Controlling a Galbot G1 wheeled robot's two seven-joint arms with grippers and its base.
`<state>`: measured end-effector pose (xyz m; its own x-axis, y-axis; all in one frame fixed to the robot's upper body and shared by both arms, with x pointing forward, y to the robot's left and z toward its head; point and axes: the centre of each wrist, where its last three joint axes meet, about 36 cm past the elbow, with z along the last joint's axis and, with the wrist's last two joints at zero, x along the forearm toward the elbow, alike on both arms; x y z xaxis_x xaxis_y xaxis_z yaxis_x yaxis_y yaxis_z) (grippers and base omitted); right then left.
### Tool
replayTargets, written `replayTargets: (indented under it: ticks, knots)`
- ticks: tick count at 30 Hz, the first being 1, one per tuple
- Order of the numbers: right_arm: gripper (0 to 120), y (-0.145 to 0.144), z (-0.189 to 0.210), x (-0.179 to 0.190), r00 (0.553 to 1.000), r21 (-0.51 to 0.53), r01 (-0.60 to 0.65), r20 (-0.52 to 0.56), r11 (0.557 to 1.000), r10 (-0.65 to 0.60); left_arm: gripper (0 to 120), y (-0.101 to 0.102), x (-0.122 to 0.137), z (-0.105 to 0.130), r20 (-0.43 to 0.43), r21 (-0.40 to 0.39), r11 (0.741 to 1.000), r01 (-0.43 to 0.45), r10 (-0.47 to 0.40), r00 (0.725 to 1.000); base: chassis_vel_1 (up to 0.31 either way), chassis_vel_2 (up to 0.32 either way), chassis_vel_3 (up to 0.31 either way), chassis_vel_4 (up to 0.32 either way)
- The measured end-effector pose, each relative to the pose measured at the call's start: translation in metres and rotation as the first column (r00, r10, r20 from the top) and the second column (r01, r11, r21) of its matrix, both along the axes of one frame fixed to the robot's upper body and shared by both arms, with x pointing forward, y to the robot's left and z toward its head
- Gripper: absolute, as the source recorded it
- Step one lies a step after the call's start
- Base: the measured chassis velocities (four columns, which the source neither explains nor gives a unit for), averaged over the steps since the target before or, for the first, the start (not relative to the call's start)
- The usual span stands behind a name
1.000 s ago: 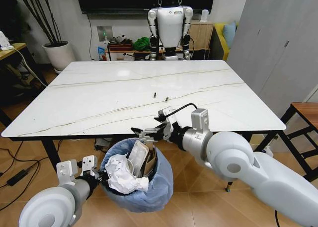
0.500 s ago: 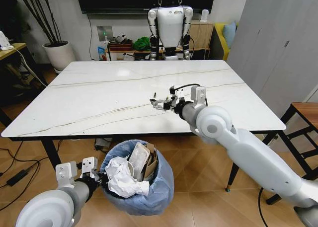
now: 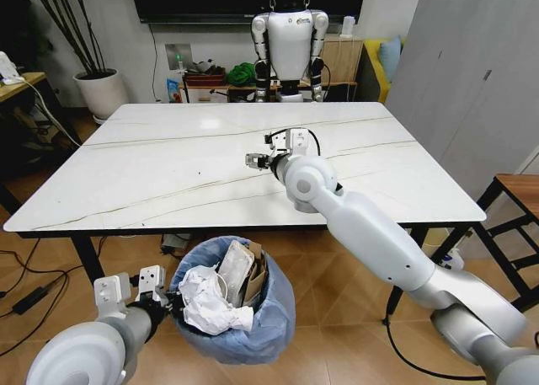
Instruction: Pick up the trash bin and place the trash from the table into it.
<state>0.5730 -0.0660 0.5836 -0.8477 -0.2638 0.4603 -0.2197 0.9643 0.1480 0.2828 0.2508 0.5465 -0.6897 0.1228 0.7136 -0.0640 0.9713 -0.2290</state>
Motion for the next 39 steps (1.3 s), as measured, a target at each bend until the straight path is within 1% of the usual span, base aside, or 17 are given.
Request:
replayTargets:
  ticks: [6,11,15,17,24,26,27,29,30,32,34,38,39]
  knots:
    - [79,-0.007,-0.010,0.013,0.999,-0.006,0.029,-0.044,1.000,-0.029,0,0.001,0.001,0.000,-0.001,-0.004,1.000,0.000,0.000,1.000,0.000,0.000,0.000,0.000]
    - [71,-0.017,-0.016,0.020,0.997,-0.019,0.050,-0.064,0.999,-0.051,0,0.003,0.001,0.002,0.001,-0.004,1.000,-0.004,0.004,1.000,0.000,0.000,0.000,0.000]
    - [68,-0.018,-0.018,0.021,0.996,-0.022,0.055,-0.069,0.998,-0.056,0,0.003,0.002,0.002,0.001,-0.006,1.000,-0.004,0.004,1.000,0.000,0.000,0.000,0.000]
    - [64,-0.020,-0.022,0.022,0.995,-0.026,0.058,-0.077,0.998,-0.060,0,0.002,0.002,0.002,0.002,-0.007,1.000,-0.004,0.004,1.000,0.000,0.000,0.000,0.000]
    - [57,-0.023,-0.027,0.022,0.994,-0.034,0.063,-0.088,0.997,-0.066,0,0.003,0.002,0.002,0.003,-0.010,1.000,-0.008,0.008,1.000,0.000,0.000,0.000,0.000]
    - [49,-0.024,-0.028,0.023,0.994,-0.035,0.065,-0.088,0.997,-0.068,0,0.003,0.002,0.002,0.005,-0.010,1.000,-0.010,0.010,1.000,0.000,0.000,0.000,0.000]
    - [49,-0.024,-0.028,0.023,0.994,-0.035,0.065,-0.088,0.997,-0.068,0,0.003,0.002,0.002,0.005,-0.010,1.000,-0.010,0.010,1.000,0.000,0.000,0.000,0.000]
    - [36,-0.024,-0.028,0.023,0.994,-0.037,0.066,-0.089,0.997,-0.069,0,0.004,0.002,0.003,0.006,-0.010,1.000,-0.011,0.011,1.000,0.000,0.000,0.000,0.000]
    - [36,-0.024,-0.028,0.023,0.994,-0.037,0.066,-0.089,0.997,-0.069,0,0.004,0.002,0.003,0.006,-0.010,1.000,-0.011,0.011,1.000,0.000,0.000,0.000,0.000]
    - [28,-0.025,-0.029,0.023,0.994,-0.039,0.067,-0.089,0.997,-0.071,0,0.004,0.002,0.003,0.006,-0.011,1.000,-0.010,0.010,1.000,0.000,0.000,0.000,0.000]
    - [26,-0.026,-0.029,0.023,0.994,-0.040,0.067,-0.089,0.997,-0.071,0,0.004,0.002,0.003,0.006,-0.011,1.000,-0.010,0.010,1.000,0.000,0.000,0.000,0.000]
    - [14,-0.027,-0.031,0.022,0.993,-0.049,0.071,-0.086,0.996,-0.075,0,0.003,0.001,0.003,0.007,-0.012,1.000,-0.009,0.009,1.000,0.000,0.000,0.000,0.000]
    - [14,-0.027,-0.031,0.022,0.993,-0.049,0.071,-0.086,0.996,-0.075,0,0.003,0.001,0.003,0.007,-0.012,1.000,-0.009,0.009,1.000,0.000,0.000,0.000,0.000]
